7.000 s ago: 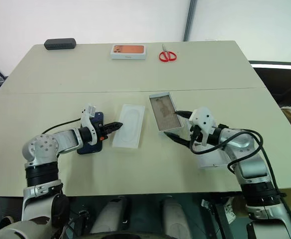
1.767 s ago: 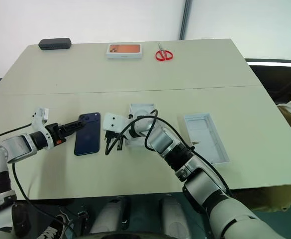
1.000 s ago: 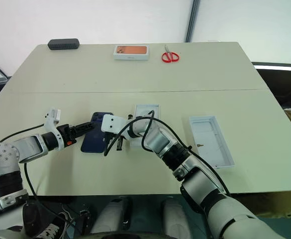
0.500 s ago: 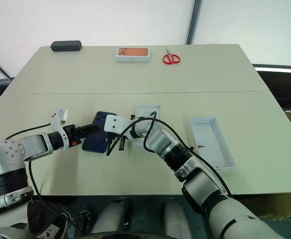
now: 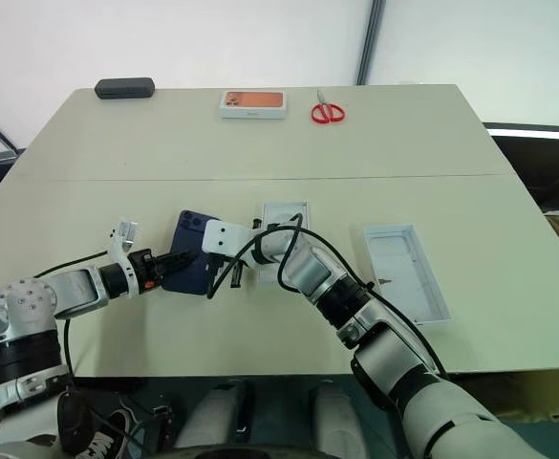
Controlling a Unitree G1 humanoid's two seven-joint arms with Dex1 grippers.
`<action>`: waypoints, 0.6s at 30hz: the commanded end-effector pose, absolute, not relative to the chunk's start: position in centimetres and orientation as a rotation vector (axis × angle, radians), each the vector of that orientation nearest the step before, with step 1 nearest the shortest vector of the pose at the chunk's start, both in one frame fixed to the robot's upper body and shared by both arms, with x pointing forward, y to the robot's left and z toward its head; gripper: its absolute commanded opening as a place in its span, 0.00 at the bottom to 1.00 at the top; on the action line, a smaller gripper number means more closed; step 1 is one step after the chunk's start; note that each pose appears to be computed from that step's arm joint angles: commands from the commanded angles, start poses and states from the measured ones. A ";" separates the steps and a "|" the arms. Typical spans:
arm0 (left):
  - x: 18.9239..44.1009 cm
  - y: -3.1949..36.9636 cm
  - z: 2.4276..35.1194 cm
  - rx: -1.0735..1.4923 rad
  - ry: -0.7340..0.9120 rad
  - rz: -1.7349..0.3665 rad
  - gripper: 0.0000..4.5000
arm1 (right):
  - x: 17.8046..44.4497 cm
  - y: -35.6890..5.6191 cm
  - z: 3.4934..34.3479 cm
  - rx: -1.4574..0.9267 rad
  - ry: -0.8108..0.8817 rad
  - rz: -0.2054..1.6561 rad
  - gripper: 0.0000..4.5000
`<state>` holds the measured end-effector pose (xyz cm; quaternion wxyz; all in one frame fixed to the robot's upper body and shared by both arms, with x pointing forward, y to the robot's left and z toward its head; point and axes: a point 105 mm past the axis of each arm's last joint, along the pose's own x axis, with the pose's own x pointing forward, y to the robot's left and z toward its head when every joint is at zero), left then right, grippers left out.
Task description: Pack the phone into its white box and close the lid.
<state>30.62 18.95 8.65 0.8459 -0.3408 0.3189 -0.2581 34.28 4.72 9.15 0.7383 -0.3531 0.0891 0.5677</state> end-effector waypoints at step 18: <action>31.1 19.2 9.0 -0.758 0.570 -0.519 0.03 | 34.3 5.0 11.7 -0.634 0.117 1.251 0.00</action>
